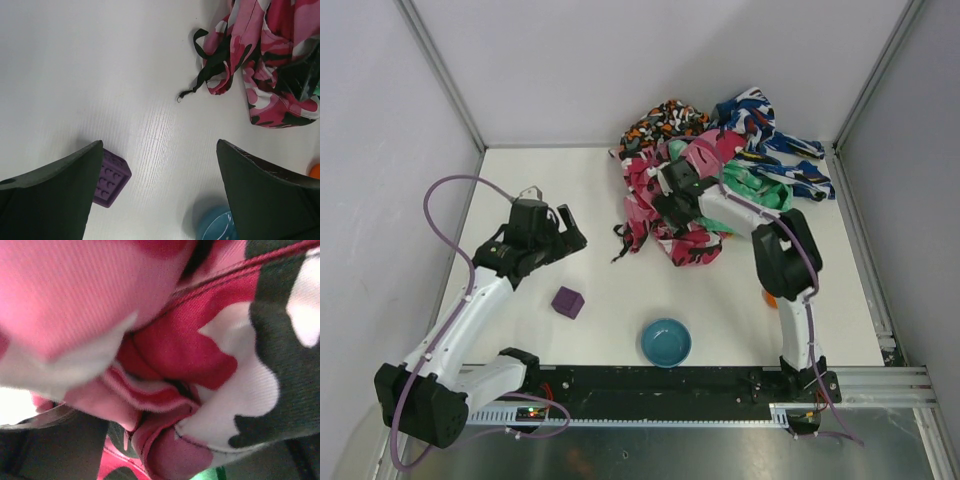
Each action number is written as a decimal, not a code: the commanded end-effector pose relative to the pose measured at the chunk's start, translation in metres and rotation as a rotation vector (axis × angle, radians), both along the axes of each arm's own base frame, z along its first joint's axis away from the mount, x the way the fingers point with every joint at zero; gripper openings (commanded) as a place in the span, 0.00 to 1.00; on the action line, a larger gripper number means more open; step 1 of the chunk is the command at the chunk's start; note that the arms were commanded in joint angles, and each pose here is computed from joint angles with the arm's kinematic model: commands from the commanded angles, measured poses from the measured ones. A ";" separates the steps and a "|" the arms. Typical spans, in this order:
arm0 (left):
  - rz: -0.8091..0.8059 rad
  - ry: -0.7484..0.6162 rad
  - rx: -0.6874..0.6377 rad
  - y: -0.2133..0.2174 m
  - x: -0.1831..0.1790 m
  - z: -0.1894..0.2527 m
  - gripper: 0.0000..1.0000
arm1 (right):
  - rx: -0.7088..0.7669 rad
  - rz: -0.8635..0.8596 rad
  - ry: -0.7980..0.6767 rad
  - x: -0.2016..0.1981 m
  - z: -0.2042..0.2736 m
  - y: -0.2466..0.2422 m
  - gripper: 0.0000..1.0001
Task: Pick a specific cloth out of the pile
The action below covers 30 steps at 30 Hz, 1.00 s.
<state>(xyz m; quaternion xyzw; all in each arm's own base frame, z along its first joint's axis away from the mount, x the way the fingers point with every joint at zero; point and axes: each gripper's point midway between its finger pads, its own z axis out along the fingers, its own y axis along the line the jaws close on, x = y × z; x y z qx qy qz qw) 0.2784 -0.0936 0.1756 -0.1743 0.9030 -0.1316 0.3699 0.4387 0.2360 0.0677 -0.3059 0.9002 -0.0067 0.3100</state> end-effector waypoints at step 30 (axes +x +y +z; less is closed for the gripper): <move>-0.423 -0.085 -0.133 -0.125 0.066 0.039 0.99 | 0.613 -0.792 -0.420 0.159 0.197 -0.186 0.00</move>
